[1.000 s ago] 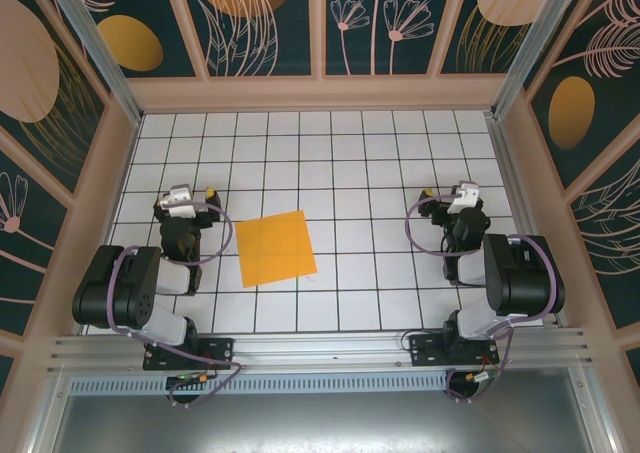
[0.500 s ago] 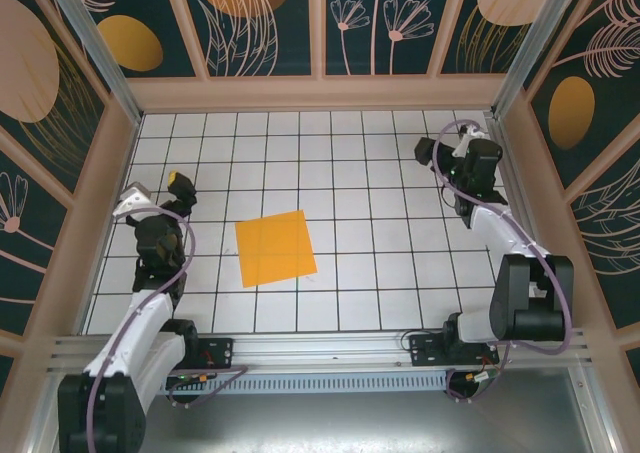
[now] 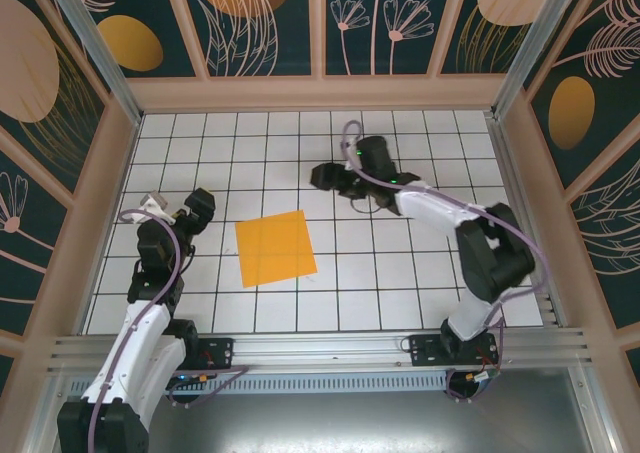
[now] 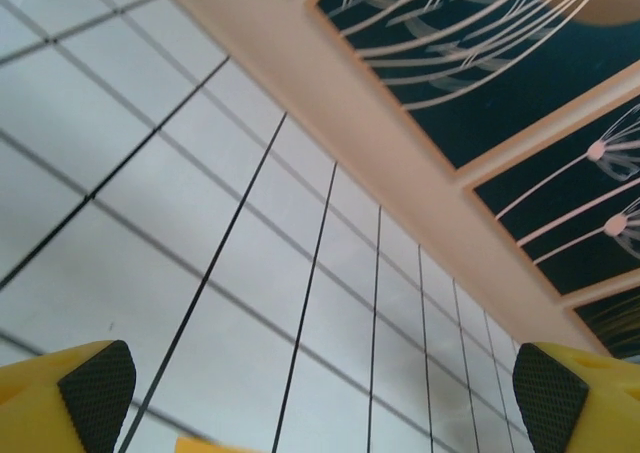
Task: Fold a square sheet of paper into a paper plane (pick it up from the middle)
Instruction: Move the square sheet of paper to the center of the table.
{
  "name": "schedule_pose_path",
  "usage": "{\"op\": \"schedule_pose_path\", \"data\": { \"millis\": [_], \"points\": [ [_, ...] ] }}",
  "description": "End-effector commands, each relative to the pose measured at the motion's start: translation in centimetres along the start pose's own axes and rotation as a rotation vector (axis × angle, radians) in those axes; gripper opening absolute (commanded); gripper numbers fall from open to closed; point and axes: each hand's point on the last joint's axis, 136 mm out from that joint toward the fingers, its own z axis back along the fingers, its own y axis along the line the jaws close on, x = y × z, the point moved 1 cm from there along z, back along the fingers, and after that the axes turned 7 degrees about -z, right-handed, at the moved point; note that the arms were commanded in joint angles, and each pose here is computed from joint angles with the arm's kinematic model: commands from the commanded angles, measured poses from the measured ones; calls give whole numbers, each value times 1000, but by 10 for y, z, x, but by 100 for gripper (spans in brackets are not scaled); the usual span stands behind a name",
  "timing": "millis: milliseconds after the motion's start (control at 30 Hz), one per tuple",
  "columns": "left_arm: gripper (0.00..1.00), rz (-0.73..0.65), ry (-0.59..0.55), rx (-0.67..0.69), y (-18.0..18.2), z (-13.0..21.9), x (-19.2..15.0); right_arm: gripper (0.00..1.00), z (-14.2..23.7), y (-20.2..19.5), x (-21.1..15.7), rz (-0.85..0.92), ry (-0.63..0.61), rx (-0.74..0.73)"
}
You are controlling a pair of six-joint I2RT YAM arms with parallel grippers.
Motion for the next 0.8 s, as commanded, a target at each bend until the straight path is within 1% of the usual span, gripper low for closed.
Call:
{"op": "schedule_pose_path", "data": {
  "millis": [0, 100, 167, 300, 433, 600, 767],
  "points": [
    [99, 42, 66, 27, 2, 6, -8, 72, -37, 13, -25, -13, 102, -21],
    [99, 37, 53, 39, 4, 9, -6, 68, -69, 15, -43, -5, 170, -65],
    [99, 31, 50, 45, 5, 10, -6, 65, -85, 21, -53, 1, 209, -50],
    [99, 23, 57, 36, 4, 10, -8, 62, -108, 19, -64, -11, 259, -59],
    [99, 18, 63, 34, 6, 10, -10, 59, -124, 12, -73, -27, 302, -59],
    [99, 8, 67, 27, 6, 10, -12, 57, -138, -14, -86, -63, 343, -111],
    [99, -4, 73, 13, 4, 9, -13, 56, -140, -42, -93, -92, 350, -175]
  ]
}}
